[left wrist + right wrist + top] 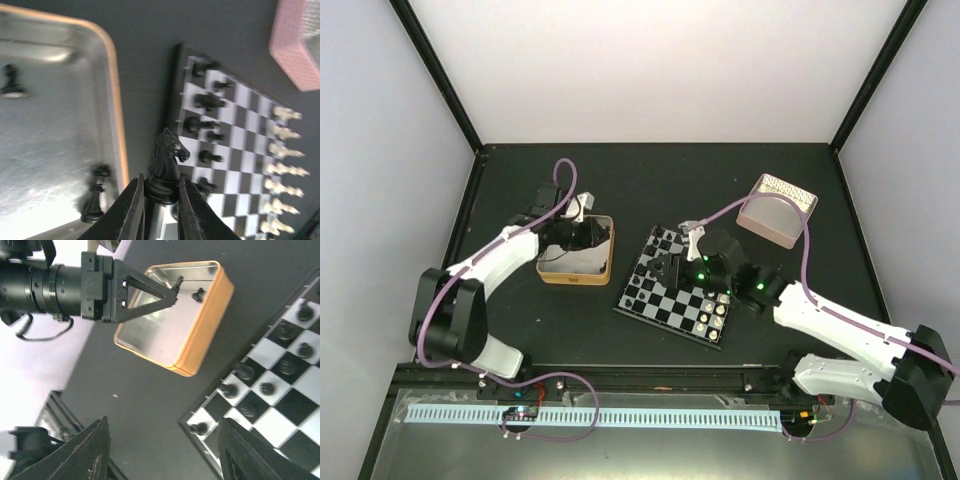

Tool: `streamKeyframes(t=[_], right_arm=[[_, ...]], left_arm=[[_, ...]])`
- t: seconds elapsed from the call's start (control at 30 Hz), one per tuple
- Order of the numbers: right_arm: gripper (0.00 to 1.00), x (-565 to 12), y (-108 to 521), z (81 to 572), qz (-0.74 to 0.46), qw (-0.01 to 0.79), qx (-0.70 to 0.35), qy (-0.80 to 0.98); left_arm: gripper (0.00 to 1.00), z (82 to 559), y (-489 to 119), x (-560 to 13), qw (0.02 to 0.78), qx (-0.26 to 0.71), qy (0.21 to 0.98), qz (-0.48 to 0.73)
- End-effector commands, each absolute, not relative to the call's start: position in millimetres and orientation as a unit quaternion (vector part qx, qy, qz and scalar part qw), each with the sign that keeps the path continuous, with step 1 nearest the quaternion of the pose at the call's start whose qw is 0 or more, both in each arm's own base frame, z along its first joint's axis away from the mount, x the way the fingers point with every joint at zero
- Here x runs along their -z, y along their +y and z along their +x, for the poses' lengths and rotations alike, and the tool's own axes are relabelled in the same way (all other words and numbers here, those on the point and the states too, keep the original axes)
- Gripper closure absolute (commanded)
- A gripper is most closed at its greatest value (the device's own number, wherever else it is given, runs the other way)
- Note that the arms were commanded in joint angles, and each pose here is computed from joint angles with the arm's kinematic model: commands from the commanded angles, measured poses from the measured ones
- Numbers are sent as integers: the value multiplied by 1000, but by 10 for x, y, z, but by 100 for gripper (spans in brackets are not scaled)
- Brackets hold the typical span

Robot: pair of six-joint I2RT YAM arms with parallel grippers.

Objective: Set up the chess pieces on the board
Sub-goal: Place the chess piece on the chessboard.

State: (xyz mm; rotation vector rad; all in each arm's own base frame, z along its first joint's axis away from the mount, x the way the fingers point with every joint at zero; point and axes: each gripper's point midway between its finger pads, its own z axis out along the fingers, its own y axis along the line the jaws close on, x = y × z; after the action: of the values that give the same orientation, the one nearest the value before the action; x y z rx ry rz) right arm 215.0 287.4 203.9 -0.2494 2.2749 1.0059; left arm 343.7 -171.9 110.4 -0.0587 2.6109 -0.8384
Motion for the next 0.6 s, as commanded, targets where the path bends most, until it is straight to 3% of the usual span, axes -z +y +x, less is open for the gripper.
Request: streamKeyframes(t=[0.0,0.23,0.57], right_arm=[[39,-2476,3142,2231,-74,308,-458,830],[42,-2697,3111,2460,-5,270,-488,830],[53,-2789,3156,2492,-46,215,-458,861]], left_arm=[[93,3240,-2047,-1609,234,405,880,86],[93,2888,-2327,-2339,320,498,786,180],[93,2601,-2503,-2799,423,451,732,285]])
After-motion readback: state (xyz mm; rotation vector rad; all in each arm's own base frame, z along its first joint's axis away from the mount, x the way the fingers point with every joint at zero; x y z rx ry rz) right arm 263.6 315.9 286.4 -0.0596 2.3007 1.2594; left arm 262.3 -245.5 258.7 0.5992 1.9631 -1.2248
